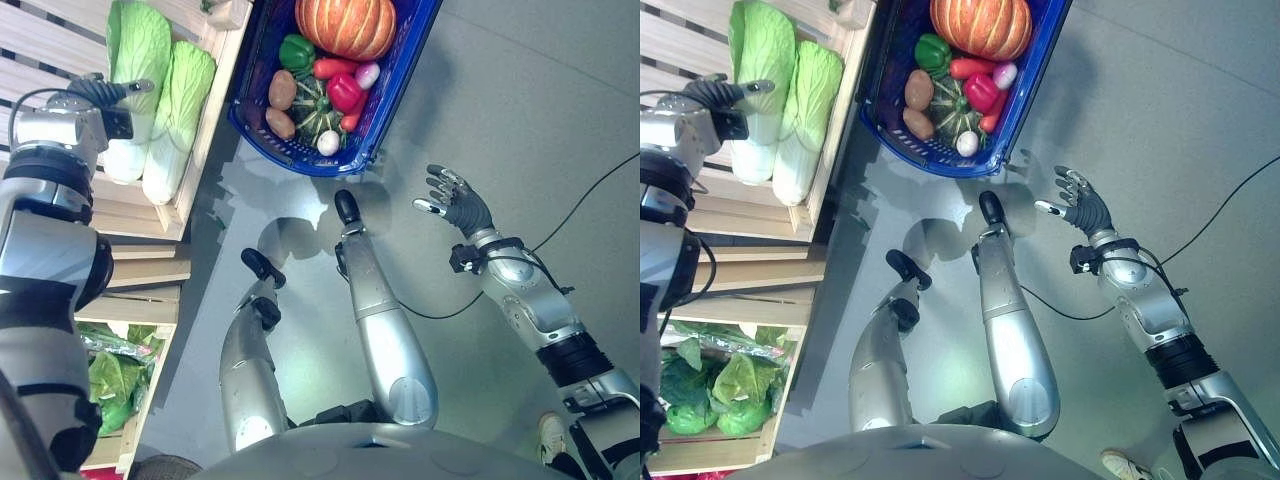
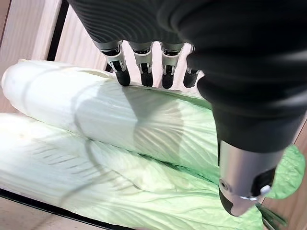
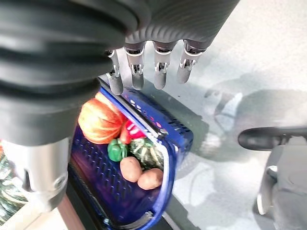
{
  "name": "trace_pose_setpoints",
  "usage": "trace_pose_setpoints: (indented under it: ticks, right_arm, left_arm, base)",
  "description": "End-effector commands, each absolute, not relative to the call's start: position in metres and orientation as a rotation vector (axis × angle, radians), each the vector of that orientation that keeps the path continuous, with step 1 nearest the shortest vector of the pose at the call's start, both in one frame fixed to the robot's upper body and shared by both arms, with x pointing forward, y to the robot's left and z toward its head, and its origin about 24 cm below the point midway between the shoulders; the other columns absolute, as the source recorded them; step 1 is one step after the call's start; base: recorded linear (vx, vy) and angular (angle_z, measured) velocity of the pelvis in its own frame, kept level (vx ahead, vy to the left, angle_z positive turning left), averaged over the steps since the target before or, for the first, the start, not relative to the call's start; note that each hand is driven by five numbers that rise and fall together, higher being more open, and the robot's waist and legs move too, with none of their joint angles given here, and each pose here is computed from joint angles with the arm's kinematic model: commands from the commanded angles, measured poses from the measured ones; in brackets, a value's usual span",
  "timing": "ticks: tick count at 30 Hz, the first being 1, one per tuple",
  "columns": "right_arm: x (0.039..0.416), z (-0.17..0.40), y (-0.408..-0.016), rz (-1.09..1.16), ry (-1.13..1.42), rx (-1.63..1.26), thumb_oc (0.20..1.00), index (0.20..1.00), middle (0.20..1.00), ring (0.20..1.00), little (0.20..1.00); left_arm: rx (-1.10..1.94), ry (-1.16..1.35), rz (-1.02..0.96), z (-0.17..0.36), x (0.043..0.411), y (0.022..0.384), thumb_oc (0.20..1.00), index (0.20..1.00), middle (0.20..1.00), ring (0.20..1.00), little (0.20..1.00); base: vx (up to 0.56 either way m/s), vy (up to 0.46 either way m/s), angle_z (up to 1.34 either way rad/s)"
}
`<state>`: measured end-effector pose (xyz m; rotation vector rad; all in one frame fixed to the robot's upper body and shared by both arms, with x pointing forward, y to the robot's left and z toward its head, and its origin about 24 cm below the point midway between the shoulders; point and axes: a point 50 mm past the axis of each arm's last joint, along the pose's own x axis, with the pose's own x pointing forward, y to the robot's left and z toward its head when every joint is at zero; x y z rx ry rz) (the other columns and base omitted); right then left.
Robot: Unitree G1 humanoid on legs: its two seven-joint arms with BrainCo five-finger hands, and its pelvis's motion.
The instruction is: Pick up fruits and vegetables into the basket
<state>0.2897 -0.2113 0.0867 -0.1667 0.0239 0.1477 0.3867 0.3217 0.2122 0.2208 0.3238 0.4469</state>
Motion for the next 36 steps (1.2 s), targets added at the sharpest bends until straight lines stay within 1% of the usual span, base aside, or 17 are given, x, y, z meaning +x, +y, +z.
trace_pose_setpoints:
  ticks: [1, 10, 14, 17, 21, 22, 25, 29, 36]
  right_arm:
    - [0.288, 0.092, -0.196, 0.189, -0.035, -0.093, 1.000, 1.000, 1.000, 1.000, 1.000]
    - [0.289, 0.094, -0.193, 0.196, -0.043, -0.080, 1.000, 1.000, 1.000, 1.000, 1.000]
    - [0.289, 0.096, -0.195, 0.204, -0.047, -0.089, 1.000, 1.000, 1.000, 1.000, 1.000]
    - [0.287, 0.095, -0.197, 0.209, -0.047, -0.093, 1.000, 1.000, 1.000, 1.000, 1.000]
    - [0.283, 0.093, -0.195, 0.219, -0.050, -0.093, 1.000, 1.000, 1.000, 1.000, 1.000]
    - [0.281, 0.092, -0.195, 0.220, -0.051, -0.092, 1.000, 1.000, 1.000, 1.000, 1.000]
    - [0.276, 0.088, -0.195, 0.211, -0.054, -0.091, 1.000, 1.000, 1.000, 1.000, 1.000]
    - [0.270, 0.078, -0.196, 0.186, -0.054, -0.079, 1.000, 1.000, 1.000, 1.000, 1.000]
    - [0.264, 0.067, -0.197, 0.163, -0.056, -0.072, 1.000, 1.000, 1.000, 1.000, 1.000]
  left_arm:
    - [-0.141, 0.656, 0.108, 0.091, 0.386, 0.237, 1.000, 1.000, 1.000, 1.000, 1.000]
    - [-0.112, 0.668, -0.100, 0.084, 0.387, 0.209, 1.000, 1.000, 1.000, 1.000, 1.000]
    - [-0.075, 0.676, -0.139, 0.082, 0.387, 0.203, 1.000, 1.000, 1.000, 1.000, 1.000]
    - [-0.030, 0.667, -0.113, 0.082, 0.387, 0.204, 1.000, 1.000, 1.000, 1.000, 1.000]
    - [0.135, 0.499, 0.127, 0.096, 0.395, 0.218, 1.000, 1.000, 1.000, 1.000, 1.000]
    - [0.236, 0.409, 0.224, 0.108, 0.398, 0.225, 1.000, 1.000, 1.000, 1.000, 1.000]
    - [0.345, 0.186, 0.478, 0.141, 0.399, 0.242, 1.000, 1.000, 1.000, 1.000, 1.000]
    - [0.407, 0.018, 0.619, 0.161, 0.396, 0.249, 1.000, 1.000, 1.000, 1.000, 1.000]
    - [0.480, -0.128, 0.726, 0.178, 0.391, 0.249, 1.000, 1.000, 1.000, 1.000, 1.000]
  base:
    - [-0.01, -0.053, 0.02]
    - [0.00, -0.022, 0.02]
    - [0.00, 0.000, 0.00]
    - [0.00, 0.000, 0.00]
    - [0.00, 0.000, 0.00]
    - [0.00, 0.000, 0.00]
    - [-0.01, -0.011, 0.03]
    - [-0.01, -0.018, 0.05]
    - [-0.02, -0.028, 0.14]
